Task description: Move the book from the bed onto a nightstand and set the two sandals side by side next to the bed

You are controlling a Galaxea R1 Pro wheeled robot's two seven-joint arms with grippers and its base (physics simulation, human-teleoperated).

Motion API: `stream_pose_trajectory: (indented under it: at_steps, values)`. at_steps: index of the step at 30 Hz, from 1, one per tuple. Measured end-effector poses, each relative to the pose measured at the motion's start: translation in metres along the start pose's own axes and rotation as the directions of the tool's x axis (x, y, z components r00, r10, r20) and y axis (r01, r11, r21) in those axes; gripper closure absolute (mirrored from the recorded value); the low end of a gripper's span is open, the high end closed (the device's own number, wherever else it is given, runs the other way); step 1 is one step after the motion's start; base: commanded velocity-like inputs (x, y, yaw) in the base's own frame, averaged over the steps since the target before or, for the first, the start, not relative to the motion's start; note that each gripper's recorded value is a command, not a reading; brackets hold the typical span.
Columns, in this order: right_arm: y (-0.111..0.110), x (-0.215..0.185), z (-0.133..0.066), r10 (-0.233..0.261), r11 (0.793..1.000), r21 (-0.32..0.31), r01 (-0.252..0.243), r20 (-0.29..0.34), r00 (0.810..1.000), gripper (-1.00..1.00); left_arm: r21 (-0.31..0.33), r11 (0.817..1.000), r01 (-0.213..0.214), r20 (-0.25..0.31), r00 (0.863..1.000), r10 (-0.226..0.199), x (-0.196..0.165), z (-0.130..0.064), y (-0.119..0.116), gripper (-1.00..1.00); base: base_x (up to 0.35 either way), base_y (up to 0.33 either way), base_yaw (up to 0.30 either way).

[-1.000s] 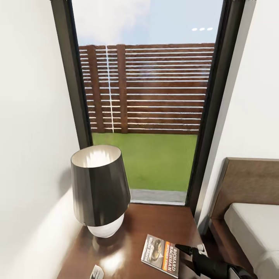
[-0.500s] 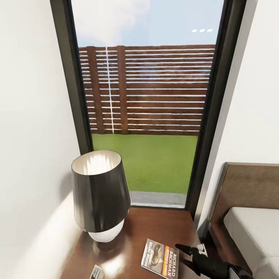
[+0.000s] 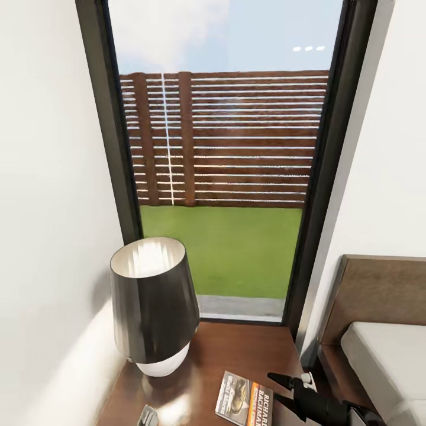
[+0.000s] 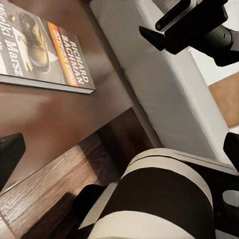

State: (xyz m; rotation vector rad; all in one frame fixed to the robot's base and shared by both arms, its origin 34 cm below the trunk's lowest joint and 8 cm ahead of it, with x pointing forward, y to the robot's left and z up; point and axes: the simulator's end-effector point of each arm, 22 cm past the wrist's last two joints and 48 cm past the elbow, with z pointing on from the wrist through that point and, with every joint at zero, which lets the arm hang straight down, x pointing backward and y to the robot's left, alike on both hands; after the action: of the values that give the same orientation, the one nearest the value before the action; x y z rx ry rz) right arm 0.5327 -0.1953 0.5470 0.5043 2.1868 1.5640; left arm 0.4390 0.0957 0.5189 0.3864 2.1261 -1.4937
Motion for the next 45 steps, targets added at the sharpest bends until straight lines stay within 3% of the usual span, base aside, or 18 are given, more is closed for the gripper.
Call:
stream_pose_trajectory:
  at_steps: [16,18,21,22,24,26,30,32,34,38,45]
  values:
    - [0.025,-0.007,-0.012,-0.008,1.000,0.019,0.009,-0.008,1.000,-1.00,-0.007,1.000,0.001,-0.001,1.000,-0.001,-0.021,0.000,-0.024,-1.00,0.000,0.000,0.000]
    - [0.027,-0.009,-0.015,-0.025,0.999,0.024,0.025,-0.004,1.000,-1.00,-0.036,0.999,0.001,-0.001,1.000,-0.001,-0.024,0.000,-0.020,-1.00,0.000,0.000,0.000]
    - [0.030,-0.017,-0.019,-0.094,0.995,0.033,0.093,0.025,0.995,-1.00,-0.072,0.997,0.002,-0.002,1.000,-0.002,-0.027,0.001,-0.018,-1.00,0.000,0.000,0.000]
    - [0.028,-0.026,-0.026,-0.153,0.987,0.049,0.151,0.052,0.987,-1.00,-0.081,0.997,0.002,-0.002,1.000,-0.002,-0.028,0.003,-0.018,-1.00,0.000,0.000,0.000]
    - [0.026,-0.031,-0.033,-0.219,0.974,0.071,0.214,0.062,0.974,-1.00,-0.086,0.996,0.002,-0.001,1.000,-0.002,-0.031,0.003,-0.020,-1.00,0.000,0.000,0.000]
    - [0.023,-0.030,-0.037,-0.281,0.956,0.098,0.277,0.037,0.959,-1.00,-0.090,0.996,0.003,-0.001,1.000,-0.003,-0.034,0.003,-0.022,-1.00,0.000,0.000,0.000]
    - [0.009,-0.003,-0.043,-0.385,0.908,0.133,0.398,-0.114,0.916,-1.00,-0.096,0.995,0.003,-0.001,1.000,-0.003,-0.039,0.002,-0.027,-1.00,0.000,0.000,0.000]
    - [0.001,0.014,-0.048,-0.435,0.878,0.129,0.462,-0.193,0.880,-1.00,-0.112,0.994,0.003,-0.001,1.000,-0.004,-0.041,0.002,-0.026,-1.00,0.000,0.000,0.000]
    - [-0.002,0.024,-0.051,-0.466,0.857,0.122,0.501,-0.233,0.854,-1.00,-0.128,0.992,0.005,0.000,1.000,-0.005,-0.044,0.005,-0.027,-1.00,0.000,0.000,0.000]
    - [-0.001,0.032,-0.055,-0.493,0.838,0.111,0.534,-0.266,0.828,-1.00,-0.179,0.984,0.008,0.002,1.000,-0.008,-0.048,0.010,-0.024,-1.00,0.000,0.000,0.000]
    - [0.009,0.033,-0.059,-0.498,0.833,0.112,0.542,-0.276,0.822,-1.00,-0.269,0.963,0.008,0.003,1.000,-0.008,-0.056,0.011,-0.017,-1.00,0.000,0.000,0.000]
